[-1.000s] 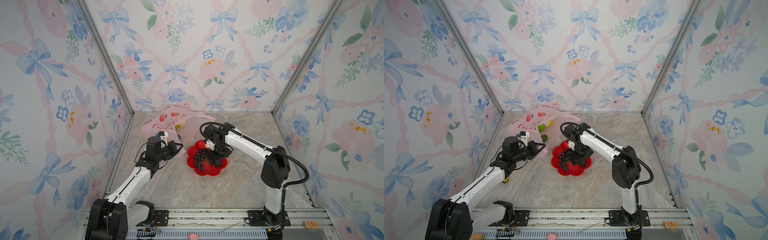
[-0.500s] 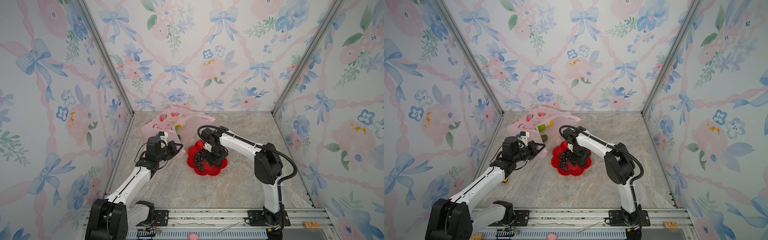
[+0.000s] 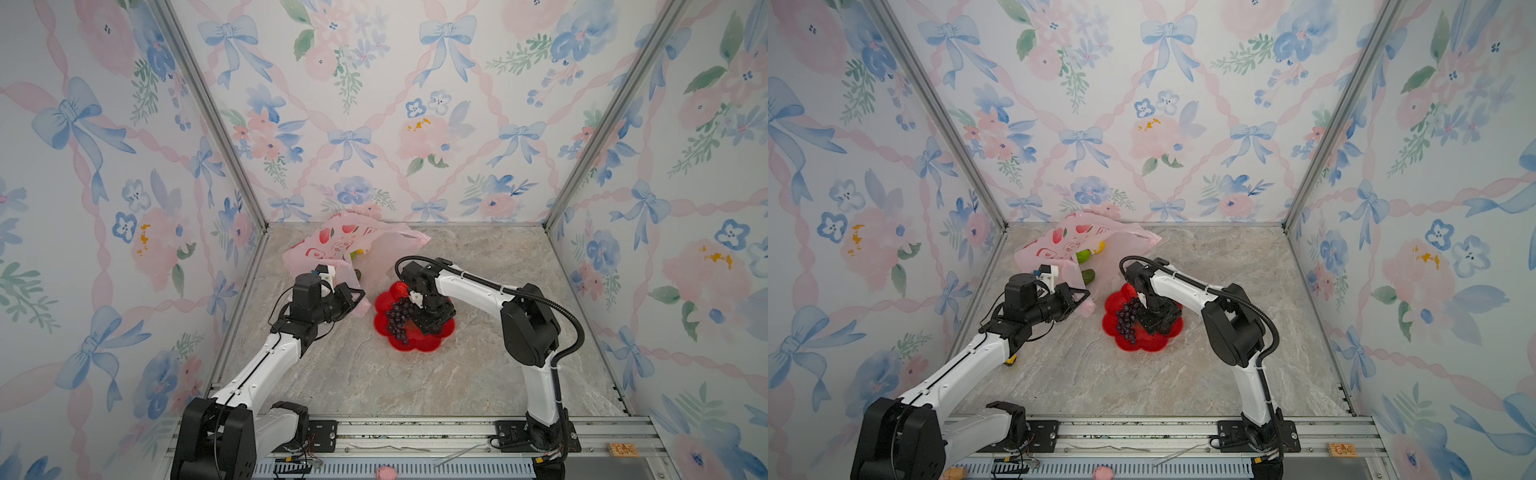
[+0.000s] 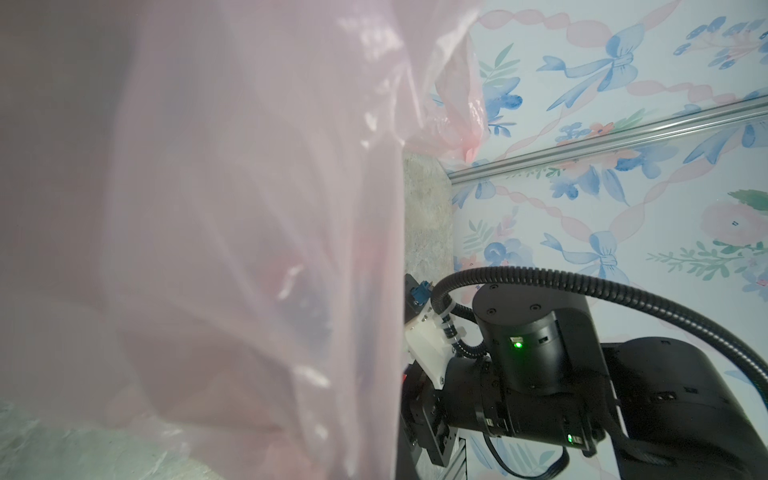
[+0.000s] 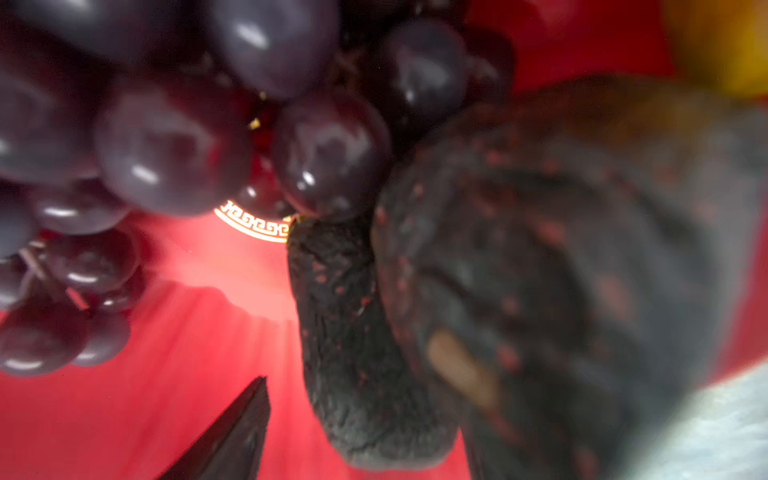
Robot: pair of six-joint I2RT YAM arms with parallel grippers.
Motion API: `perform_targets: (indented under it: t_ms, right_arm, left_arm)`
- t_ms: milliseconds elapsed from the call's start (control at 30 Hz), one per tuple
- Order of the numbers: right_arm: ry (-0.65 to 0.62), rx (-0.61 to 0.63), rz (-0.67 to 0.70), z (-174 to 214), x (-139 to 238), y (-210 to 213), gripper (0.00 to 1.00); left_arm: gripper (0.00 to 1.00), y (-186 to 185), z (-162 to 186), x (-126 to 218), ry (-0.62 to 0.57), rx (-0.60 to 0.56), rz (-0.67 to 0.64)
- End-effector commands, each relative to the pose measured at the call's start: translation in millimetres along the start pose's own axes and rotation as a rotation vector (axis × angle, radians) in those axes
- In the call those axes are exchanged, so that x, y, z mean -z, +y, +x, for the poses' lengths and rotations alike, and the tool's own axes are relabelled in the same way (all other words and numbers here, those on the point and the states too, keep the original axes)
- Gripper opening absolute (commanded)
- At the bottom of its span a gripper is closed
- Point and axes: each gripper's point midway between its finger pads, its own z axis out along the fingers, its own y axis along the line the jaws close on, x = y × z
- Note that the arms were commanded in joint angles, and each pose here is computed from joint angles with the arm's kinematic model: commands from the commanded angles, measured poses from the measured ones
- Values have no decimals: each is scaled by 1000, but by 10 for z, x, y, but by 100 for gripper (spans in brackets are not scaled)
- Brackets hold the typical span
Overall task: Place the fruits into the plastic bag
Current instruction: 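Grasp the elongated dark rough fruit in the bowl with the right gripper, then lift the dark fruit and carry it into the pink bag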
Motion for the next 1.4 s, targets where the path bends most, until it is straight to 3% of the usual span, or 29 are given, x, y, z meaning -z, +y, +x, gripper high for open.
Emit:
perform_targets:
  t_ms: [0, 333, 467, 867, 1167, 1367]
  right_arm:
    - [13, -19, 18, -20, -126, -40, 70]
    - [-9, -12, 26, 32, -11, 4, 49]
    - [-33, -16, -6, 106, 154, 56, 46]
    - [-157, -67, -378, 327, 937, 520, 45]
    - [-365, -197, -710, -264, 1691, 774, 45]
    - [-430, -279, -850, -857, 1813, 857, 44]
  left_arm:
    - [0, -31, -20, 15, 3, -21, 3]
    - [0, -52, -18, 42, 6, -27, 2]
    - [0, -65, -14, 45, 9, -28, 6]
    - [0, -108, -24, 92, 10, -39, 16]
    - [0, -132, -38, 159, 4, -43, 16]
    - [0, -153, -49, 203, -5, -46, 18]
